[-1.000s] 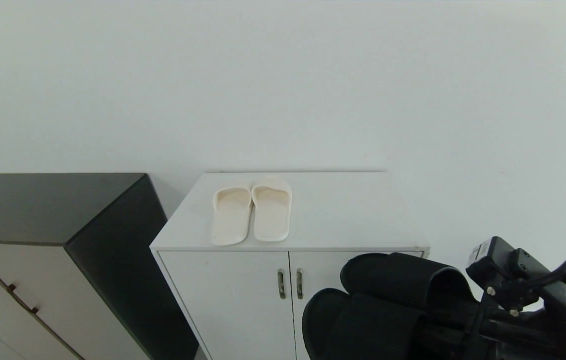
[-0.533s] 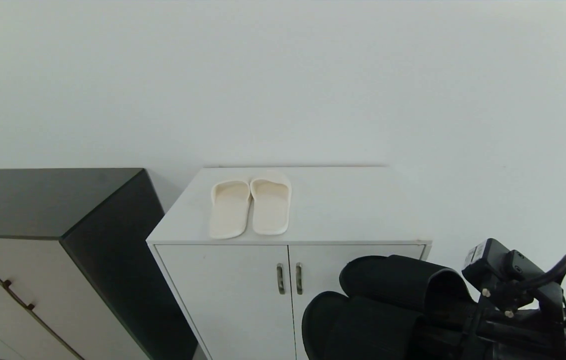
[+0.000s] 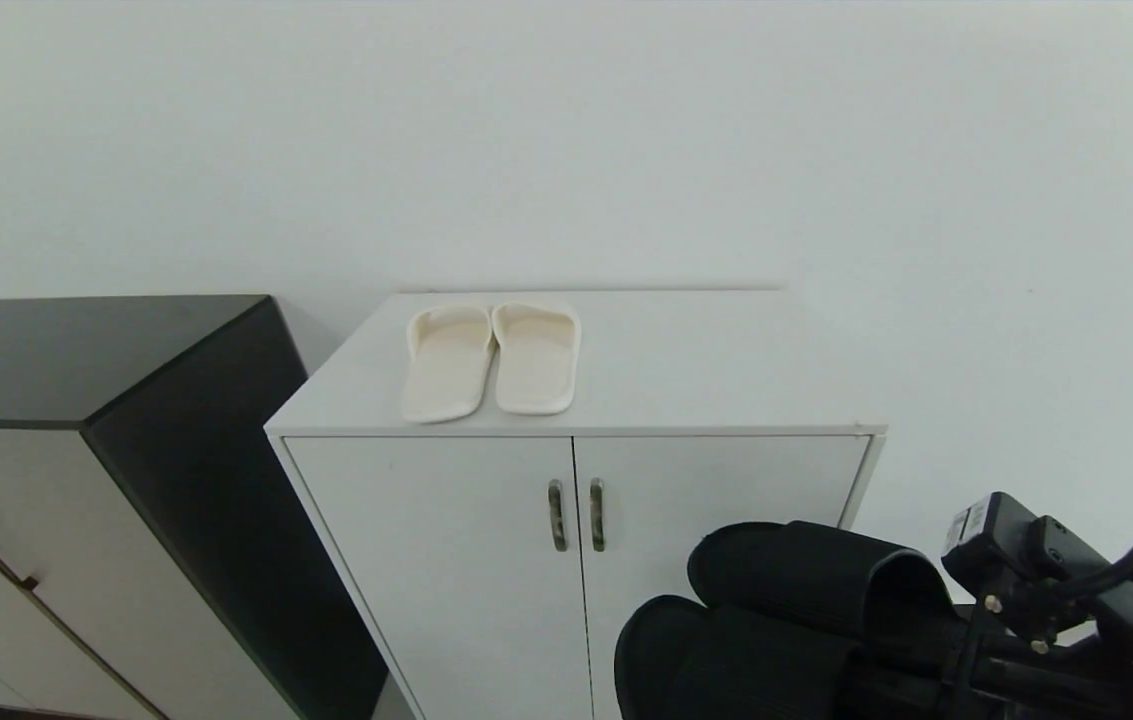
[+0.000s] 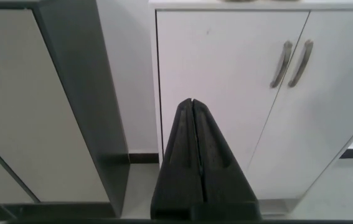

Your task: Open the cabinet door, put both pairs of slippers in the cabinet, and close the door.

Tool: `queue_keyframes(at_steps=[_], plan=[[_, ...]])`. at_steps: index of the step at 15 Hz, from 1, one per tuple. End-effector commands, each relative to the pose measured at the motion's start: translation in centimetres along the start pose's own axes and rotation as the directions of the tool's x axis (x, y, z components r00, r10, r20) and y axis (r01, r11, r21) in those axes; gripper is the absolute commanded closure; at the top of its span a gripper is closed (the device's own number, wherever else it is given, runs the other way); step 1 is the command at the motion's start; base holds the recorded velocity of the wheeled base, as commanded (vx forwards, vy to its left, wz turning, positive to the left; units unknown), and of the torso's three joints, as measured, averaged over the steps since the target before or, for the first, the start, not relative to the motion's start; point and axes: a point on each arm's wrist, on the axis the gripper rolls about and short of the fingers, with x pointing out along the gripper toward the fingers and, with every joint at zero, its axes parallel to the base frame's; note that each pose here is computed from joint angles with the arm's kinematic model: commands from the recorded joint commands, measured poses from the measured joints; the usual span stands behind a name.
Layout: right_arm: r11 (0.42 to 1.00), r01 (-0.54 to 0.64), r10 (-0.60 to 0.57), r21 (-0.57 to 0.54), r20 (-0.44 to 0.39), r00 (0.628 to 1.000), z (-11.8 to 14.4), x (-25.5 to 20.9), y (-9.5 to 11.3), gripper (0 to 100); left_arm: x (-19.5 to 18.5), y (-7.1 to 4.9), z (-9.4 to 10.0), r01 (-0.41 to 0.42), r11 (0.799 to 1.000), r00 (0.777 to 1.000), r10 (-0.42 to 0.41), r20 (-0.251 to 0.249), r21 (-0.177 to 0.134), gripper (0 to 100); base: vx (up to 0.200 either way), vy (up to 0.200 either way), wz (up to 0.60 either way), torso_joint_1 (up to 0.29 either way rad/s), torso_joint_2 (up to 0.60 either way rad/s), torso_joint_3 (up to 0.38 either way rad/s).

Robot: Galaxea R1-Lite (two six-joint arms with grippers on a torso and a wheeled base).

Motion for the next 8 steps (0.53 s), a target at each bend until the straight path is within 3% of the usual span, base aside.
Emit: queue_keyframes(at_steps=[1, 6, 8], plan=[[1.0, 0.003, -0.003, -0.001, -0.026, 1.0, -0.48, 0.35, -0.06, 100, 0.01, -0.01, 0.0, 0.003, 1.0, 1.0, -0.003, -0.001, -0.001, 0, 0.0, 0.0, 0.0, -0.222, 0.53, 0.31], [1.0, 0.004, -0.005, -0.02, -0.028, 1.0, -0.58, 0.35, -0.08, 100, 0.0, -0.01, 0.0, 0.005, 1.0, 1.0, -0.005, 0.0, -0.002, 0, 0.0, 0.0, 0.0, -0.195, 0.52, 0.318], [1.0, 0.001, -0.001, -0.019, -0.021, 1.0, -0.87, -0.19, -0.13, 100, 0.01, -0.02, -0.01, 0.009, 1.0, 1.0, -0.009, -0.003, 0.018, 0, 0.0, 0.0, 0.0, -0.178, 0.49, 0.305]])
